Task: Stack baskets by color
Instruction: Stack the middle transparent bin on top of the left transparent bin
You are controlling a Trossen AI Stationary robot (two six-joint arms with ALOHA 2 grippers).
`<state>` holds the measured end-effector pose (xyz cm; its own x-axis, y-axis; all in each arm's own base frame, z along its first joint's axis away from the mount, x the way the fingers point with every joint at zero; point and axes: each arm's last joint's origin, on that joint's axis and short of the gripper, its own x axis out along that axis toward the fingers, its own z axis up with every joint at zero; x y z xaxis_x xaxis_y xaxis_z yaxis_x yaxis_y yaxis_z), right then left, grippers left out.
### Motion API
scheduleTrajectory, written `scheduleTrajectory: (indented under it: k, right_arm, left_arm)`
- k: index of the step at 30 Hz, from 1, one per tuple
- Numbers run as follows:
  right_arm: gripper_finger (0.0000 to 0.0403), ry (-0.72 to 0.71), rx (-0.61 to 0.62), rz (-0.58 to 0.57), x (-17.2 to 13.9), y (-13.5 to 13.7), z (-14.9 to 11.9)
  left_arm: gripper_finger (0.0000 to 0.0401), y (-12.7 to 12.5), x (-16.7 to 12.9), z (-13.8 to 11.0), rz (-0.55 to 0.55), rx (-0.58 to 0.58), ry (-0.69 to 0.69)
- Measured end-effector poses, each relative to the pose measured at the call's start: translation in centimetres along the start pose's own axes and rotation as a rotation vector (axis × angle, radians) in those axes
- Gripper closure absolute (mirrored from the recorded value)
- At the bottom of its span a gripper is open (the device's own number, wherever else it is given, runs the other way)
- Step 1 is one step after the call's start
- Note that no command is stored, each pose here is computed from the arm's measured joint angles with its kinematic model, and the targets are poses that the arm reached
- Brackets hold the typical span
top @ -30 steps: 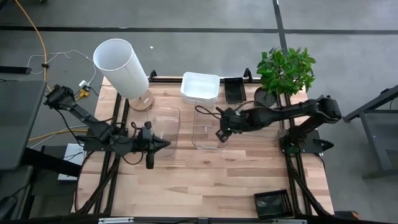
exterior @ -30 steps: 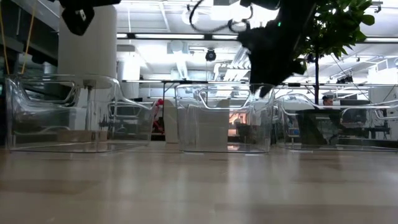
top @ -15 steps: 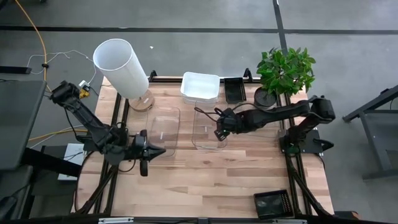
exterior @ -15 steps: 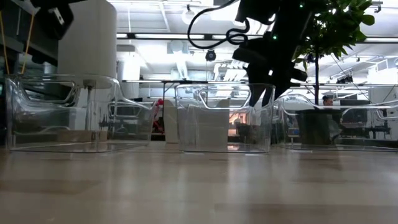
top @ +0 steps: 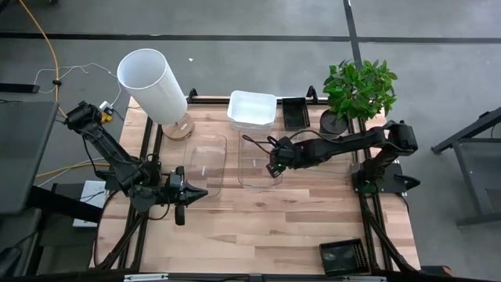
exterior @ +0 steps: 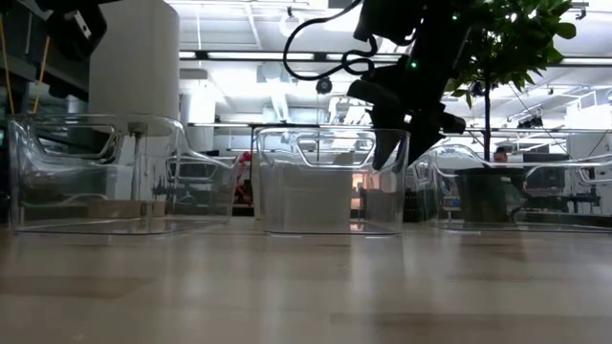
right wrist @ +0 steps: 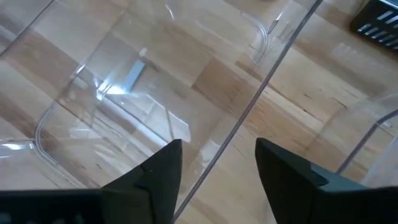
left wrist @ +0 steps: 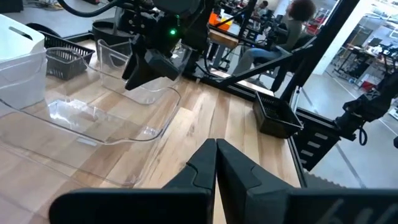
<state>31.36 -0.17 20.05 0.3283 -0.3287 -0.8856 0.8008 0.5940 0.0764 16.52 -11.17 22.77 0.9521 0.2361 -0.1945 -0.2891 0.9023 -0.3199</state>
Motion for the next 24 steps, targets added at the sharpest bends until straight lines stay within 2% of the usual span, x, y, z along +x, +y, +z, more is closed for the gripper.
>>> scheduleTrajectory:
  k: [9,19,24]
  right_arm:
    - [0.0296,0.003,0.022,0.001,0.1,0.0,-0.1]
    - [0.0393,-0.043,0.003,0.021,0.1,0.3,0.2]
    - [0.0399,-0.069,-0.028,0.064,0.0,0.8,0.5]
  left_arm:
    - [0.0401,0.0,-0.1,0.4,-0.009,0.014,-0.015]
    - [0.0401,0.0,-1.2,2.8,-0.064,0.041,-0.123]
    - [0.0401,0.5,-2.1,4.2,-0.099,0.036,-0.17]
